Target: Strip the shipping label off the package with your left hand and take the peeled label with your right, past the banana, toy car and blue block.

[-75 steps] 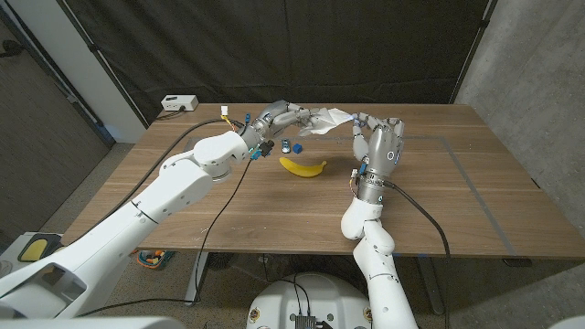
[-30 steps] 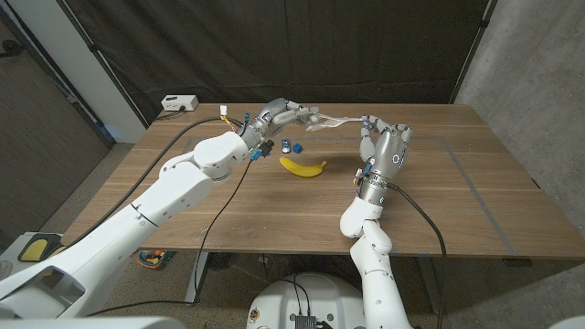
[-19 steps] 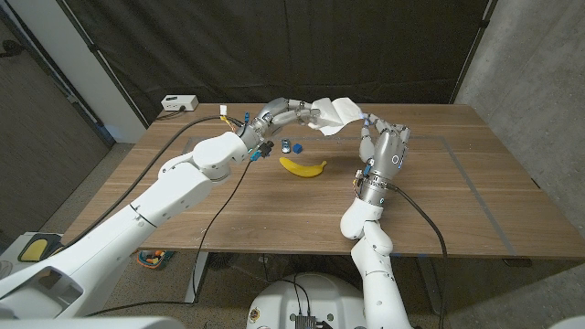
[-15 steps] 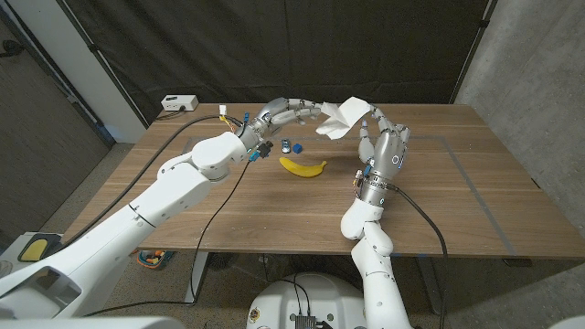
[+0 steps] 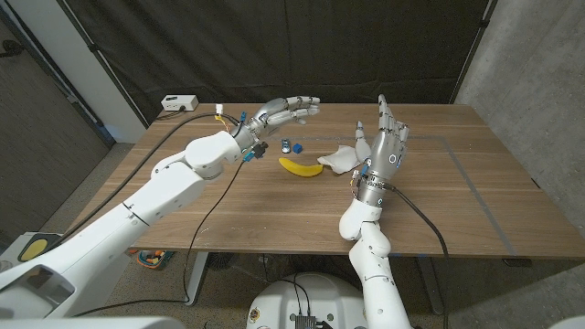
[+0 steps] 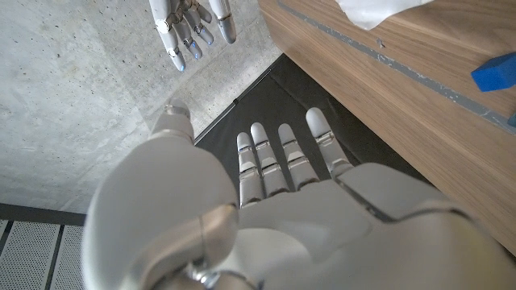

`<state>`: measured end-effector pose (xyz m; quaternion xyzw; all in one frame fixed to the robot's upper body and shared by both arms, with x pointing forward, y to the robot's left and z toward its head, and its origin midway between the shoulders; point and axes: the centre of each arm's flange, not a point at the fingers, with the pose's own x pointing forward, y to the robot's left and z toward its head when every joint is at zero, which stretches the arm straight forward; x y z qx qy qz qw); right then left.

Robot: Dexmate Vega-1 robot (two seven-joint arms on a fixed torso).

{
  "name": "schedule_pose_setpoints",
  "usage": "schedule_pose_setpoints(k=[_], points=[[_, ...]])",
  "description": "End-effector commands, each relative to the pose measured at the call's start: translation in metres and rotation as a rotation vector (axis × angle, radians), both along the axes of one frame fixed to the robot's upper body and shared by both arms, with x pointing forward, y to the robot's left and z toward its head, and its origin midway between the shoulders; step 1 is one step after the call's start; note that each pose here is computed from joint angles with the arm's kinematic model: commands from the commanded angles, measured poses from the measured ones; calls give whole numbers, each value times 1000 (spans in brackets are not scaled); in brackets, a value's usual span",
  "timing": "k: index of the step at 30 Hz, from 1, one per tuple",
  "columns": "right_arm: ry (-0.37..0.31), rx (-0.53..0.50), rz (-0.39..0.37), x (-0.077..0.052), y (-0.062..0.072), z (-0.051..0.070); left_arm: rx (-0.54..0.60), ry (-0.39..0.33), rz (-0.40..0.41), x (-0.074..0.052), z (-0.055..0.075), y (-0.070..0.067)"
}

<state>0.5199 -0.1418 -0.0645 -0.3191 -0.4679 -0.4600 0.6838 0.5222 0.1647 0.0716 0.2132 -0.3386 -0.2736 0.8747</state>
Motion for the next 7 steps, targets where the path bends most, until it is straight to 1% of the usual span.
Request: schedule_pose_setpoints(k=[1,5,6,7], points=[[12,-23,-56,-23,18,-1,5,40,-32,8,-8,20],[13,-70,-59,-29,32,-3,-22,90,-37,13,-17,31],[7,-78,-50,-28,38,0,-29,99,-39,13,-20,38],[3,-71,-40,-27,41,3,-34,92,-30,12,-21,43]])
